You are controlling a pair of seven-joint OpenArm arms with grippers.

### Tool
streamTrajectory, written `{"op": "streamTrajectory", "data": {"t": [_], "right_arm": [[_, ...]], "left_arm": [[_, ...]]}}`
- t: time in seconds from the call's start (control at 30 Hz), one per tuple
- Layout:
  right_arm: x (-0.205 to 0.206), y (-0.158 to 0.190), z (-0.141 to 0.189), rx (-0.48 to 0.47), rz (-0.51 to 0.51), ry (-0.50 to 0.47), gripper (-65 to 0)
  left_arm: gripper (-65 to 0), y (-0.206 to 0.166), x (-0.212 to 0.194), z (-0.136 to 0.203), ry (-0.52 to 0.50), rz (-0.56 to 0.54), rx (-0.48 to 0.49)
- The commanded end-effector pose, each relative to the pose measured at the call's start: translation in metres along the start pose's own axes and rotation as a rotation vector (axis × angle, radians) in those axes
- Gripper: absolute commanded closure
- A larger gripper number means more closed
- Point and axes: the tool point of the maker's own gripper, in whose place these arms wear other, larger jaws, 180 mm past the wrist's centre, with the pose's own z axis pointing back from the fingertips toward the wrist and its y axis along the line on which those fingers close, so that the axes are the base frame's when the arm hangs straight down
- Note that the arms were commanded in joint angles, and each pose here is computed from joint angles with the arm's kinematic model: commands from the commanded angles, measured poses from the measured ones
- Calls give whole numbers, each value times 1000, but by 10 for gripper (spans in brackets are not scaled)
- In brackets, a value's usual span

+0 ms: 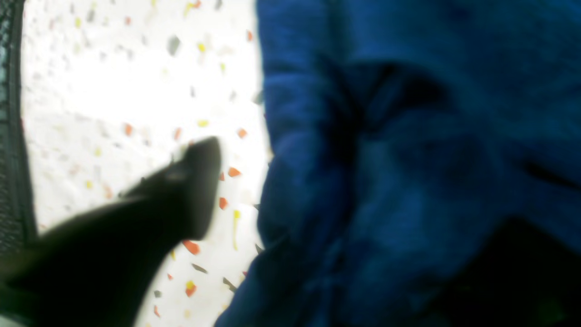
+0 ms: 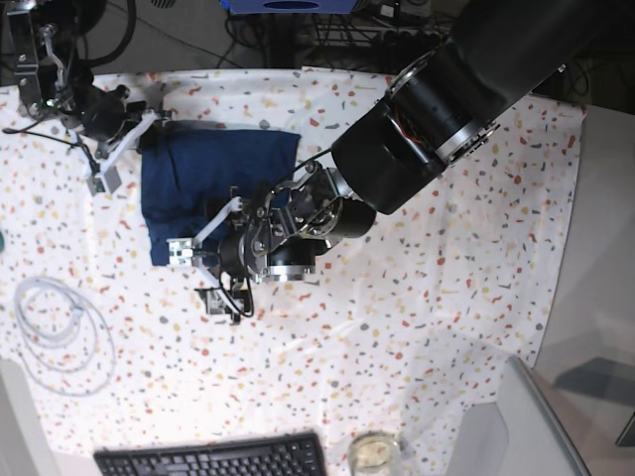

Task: Layout the t-shirt on the table in an organized manner, then fold the t-shirt properly
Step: 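Drag the folded shirt with the left gripper toward the right gripper, then tuck and press the shirt's loose corner with the left gripper, then release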

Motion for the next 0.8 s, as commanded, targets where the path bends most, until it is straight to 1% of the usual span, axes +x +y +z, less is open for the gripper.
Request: {"op": "streamTrajectory", "data": {"t": [0.0, 0.07, 0.1, 0.17, 0.33, 0.5, 0.57, 0.67, 0.77], "right_arm": [[10, -1, 4, 4, 9, -33, 0], [10, -2, 4, 1, 6, -32, 0], [10, -3, 4, -1, 4, -32, 0], [10, -4, 5, -2, 5, -32, 0], [9, -3, 4, 0, 9, -29, 0], [9, -5, 5, -4, 11, -27, 0], [9, -6, 5, -6, 9, -27, 0], [2, -6, 6, -8, 4, -15, 0], [-2, -6, 6, -7, 2, -7, 0]], "left_arm": [[-564, 9, 17, 2, -32, -21, 6], [-617, 18, 29, 5, -58, -35, 28], [-627, 24, 35, 7, -69, -46, 40], [-624, 32, 45, 11, -90, -62, 58], [-625, 56, 43, 22, -18, -99, 117], [-625, 64, 54, 28, -30, -117, 145], [-625, 73, 54, 33, -41, -93, 169], [-625, 89, 54, 45, -76, -5, 224], [-625, 101, 54, 52, -93, 28, 259]]}}
